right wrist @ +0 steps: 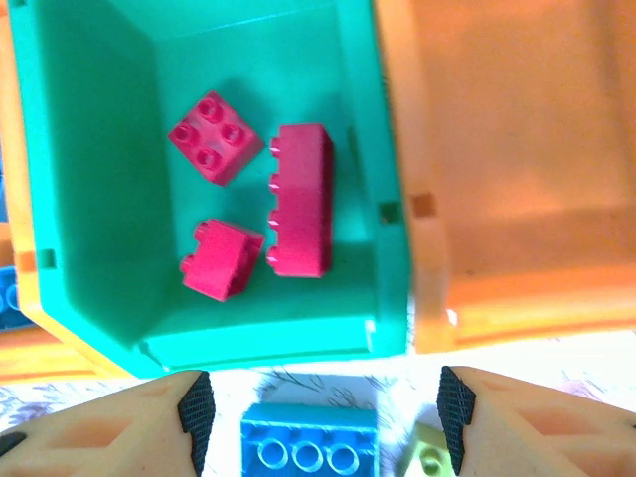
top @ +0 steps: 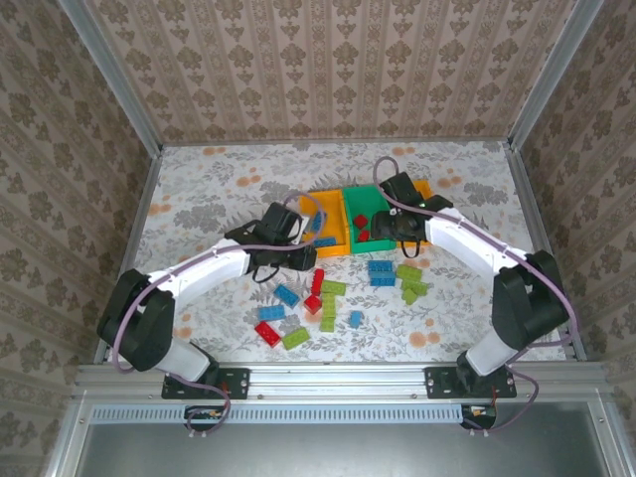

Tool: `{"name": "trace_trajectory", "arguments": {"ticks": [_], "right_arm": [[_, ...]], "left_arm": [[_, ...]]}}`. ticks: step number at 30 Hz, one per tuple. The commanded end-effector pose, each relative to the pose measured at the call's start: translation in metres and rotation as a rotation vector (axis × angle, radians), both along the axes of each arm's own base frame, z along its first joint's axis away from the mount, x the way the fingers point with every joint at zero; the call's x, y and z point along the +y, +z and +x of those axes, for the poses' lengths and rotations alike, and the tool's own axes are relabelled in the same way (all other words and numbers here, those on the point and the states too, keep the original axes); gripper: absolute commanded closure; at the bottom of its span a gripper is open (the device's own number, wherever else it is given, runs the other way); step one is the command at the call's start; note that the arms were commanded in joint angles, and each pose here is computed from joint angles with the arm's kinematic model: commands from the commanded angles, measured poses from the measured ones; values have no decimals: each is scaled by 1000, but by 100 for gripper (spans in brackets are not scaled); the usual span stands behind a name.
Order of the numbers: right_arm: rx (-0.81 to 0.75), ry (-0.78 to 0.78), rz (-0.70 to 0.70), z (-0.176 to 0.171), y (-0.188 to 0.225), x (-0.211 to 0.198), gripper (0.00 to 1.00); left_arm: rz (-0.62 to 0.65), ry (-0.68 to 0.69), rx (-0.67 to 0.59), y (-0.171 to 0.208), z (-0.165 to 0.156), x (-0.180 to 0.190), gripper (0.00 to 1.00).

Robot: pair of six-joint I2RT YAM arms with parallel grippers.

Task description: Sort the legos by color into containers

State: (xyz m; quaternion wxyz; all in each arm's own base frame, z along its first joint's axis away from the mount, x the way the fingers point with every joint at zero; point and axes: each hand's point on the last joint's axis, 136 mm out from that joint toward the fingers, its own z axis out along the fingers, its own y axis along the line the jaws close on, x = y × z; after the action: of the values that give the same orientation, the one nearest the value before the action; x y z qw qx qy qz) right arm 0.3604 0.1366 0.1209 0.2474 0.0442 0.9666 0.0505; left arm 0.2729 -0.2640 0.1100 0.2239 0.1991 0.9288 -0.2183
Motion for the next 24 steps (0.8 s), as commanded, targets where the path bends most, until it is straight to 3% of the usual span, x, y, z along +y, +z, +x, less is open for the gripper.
{"name": "trace_trajectory", "arguments": {"ticks": [1,9,16,24], "right_arm": [[12,-43,-35,-20,-2,-19,35],[28,-45,62,-58,-20,-19,35],[57,-9,117,-86,-37,2,31],[100,-3,102,-101,-59,22,27]], "left_arm": [[-108,-51,-54,44,7,-28,69],[-255,-188,-80,85,39,-106,69],[-266,-201,-44,69,77,-149,68],[-262,-172,-1,44,106,-173,67]]}}
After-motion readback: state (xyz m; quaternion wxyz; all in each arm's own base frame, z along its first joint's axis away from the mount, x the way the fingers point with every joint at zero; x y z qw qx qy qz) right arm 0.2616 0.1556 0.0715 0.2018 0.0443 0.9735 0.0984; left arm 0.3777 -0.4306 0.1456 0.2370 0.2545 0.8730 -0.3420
